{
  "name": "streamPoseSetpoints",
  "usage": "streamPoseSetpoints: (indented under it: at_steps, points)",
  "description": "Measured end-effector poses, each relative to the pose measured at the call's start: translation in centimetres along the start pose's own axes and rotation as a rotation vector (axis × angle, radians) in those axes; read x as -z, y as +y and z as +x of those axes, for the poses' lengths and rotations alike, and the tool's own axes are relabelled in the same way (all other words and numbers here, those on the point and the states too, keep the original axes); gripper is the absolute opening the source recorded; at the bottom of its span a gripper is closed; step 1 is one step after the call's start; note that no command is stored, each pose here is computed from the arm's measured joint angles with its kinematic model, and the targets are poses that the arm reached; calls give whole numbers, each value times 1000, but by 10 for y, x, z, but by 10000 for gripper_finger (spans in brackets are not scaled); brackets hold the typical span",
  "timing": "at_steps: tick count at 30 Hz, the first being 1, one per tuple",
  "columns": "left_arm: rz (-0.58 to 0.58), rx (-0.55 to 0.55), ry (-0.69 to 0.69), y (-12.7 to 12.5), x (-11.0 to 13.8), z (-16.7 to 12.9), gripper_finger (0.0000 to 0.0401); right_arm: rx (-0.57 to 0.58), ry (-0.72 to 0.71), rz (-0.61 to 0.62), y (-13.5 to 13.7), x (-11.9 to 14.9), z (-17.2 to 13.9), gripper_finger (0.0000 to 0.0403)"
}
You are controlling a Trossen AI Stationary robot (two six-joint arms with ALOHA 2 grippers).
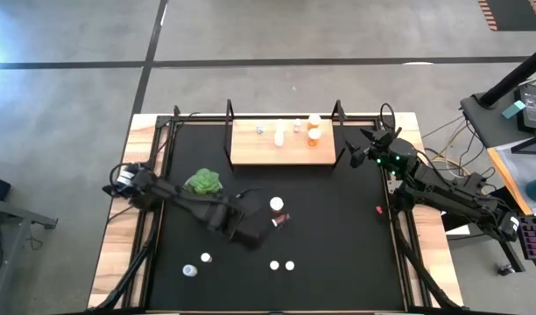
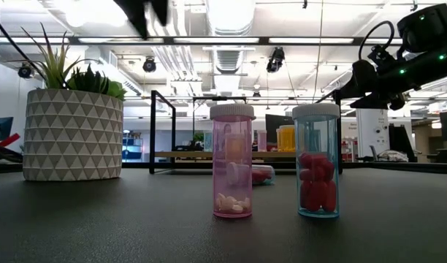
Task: Pick and place medicine bottles onto shelf by color
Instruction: Put the left pink pill bottle on the shelf aligned with the other pink pill bottle
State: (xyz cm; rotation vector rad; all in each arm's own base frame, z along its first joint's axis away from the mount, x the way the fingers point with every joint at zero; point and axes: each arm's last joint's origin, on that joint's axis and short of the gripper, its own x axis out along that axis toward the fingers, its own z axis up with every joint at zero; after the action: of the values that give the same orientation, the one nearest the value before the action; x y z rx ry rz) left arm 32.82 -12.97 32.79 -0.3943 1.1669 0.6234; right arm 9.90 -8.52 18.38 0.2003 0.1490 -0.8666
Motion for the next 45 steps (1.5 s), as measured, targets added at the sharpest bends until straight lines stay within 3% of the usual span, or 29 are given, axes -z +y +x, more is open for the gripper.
streamPoseSetpoints:
  at_steps: [8,16,35,39,45]
  points:
    - [-40,-29,192,0,62,-15,266,0,-1,0,0,0,0,380]
    - [-172,-28,281,2,110,0,266,0,0,0,0,0,0,380]
    - [-250,13,341,2,143,71,262,0,0,0,0,0,0,380]
    - [-255,37,352,1,147,79,240,0,0,0,0,0,0,380]
    - [-255,36,356,2,147,80,178,0,0,0,0,0,0,380]
